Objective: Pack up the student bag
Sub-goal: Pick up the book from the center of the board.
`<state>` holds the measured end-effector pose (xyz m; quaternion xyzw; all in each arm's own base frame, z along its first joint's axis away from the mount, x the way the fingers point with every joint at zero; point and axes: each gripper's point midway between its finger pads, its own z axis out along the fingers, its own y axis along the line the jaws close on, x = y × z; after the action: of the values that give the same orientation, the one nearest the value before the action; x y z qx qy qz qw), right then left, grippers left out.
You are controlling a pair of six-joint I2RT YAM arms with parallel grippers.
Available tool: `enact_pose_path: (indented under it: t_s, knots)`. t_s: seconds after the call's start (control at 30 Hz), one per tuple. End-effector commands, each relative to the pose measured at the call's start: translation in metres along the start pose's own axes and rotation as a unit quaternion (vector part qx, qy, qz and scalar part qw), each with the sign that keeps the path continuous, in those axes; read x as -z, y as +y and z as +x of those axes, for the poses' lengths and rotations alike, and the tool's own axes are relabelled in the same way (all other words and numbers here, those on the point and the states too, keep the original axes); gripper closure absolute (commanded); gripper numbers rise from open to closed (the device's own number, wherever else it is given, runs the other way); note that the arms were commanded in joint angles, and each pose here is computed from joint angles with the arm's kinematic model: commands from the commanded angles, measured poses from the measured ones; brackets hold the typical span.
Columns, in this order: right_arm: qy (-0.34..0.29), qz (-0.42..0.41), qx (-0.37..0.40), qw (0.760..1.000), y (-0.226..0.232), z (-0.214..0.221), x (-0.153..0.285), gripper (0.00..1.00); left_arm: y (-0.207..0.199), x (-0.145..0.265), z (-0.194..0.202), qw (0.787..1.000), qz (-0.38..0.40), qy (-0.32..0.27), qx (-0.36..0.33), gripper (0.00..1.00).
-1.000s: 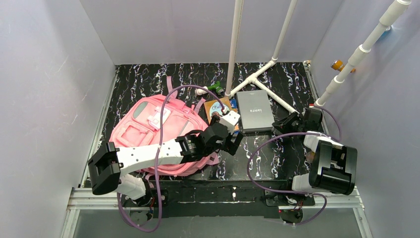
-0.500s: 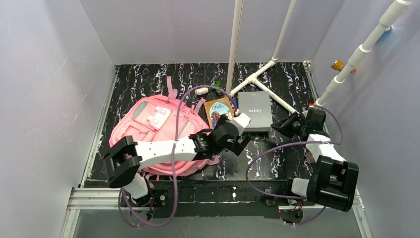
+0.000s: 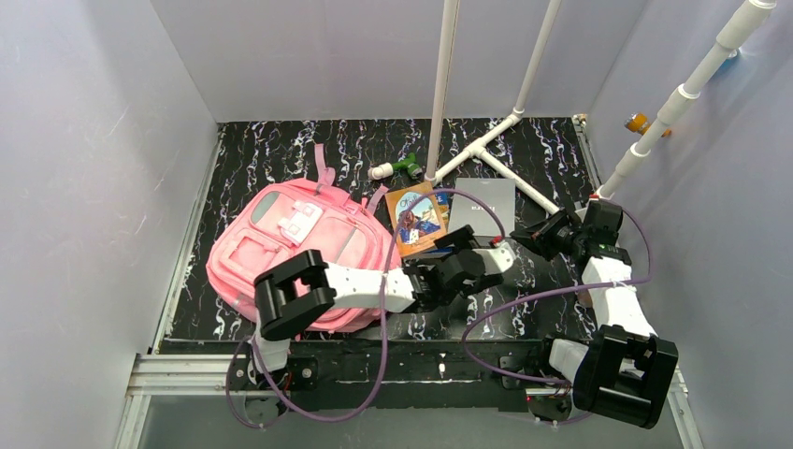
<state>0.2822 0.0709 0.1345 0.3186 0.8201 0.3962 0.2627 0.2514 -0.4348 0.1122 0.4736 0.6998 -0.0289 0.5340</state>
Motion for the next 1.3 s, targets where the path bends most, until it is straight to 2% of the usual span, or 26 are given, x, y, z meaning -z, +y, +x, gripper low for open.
enact_pose_path:
  t_s: [0.0,0.3,0.57,0.7,0.8,0.9,1.1,1.13,1.27]
  knots:
    - [0.012,-0.025,-0.011,1.0,0.02,0.002,0.009,0.99,0.018,-0.011,-0.036,0.994,-0.073,-0.047,-0.06,0.02]
    - [0.008,-0.026,-0.008,1.0,0.026,0.001,0.013,0.99,0.028,-0.029,-0.053,0.983,-0.135,-0.048,-0.115,0.02]
    - [0.008,-0.031,-0.01,0.999,0.03,0.0,0.015,0.99,0.018,-0.05,-0.053,0.977,-0.129,-0.043,-0.167,0.02]
    - [0.009,-0.034,-0.011,0.999,0.034,0.0,0.017,0.99,0.019,-0.061,-0.048,0.975,-0.132,-0.035,-0.172,0.06]
    - [0.008,-0.035,-0.011,0.999,0.035,0.001,0.019,0.99,0.026,-0.066,-0.054,0.975,-0.144,-0.037,-0.168,0.15]
    - [0.007,-0.037,-0.01,0.999,0.037,0.001,0.021,0.99,0.03,-0.066,-0.064,0.973,-0.153,-0.044,-0.165,0.34]
    - [-0.002,-0.04,0.019,0.999,0.046,-0.002,0.027,0.99,0.04,-0.058,-0.074,0.972,-0.164,-0.053,-0.159,0.64]
    - [-0.002,-0.041,0.033,0.999,0.048,-0.003,0.029,0.92,0.041,-0.055,-0.075,0.973,-0.162,-0.056,-0.156,0.7]
    - [-0.019,-0.017,0.124,0.992,0.058,-0.015,0.044,0.47,0.054,-0.035,-0.084,0.975,-0.165,-0.065,-0.132,0.87]
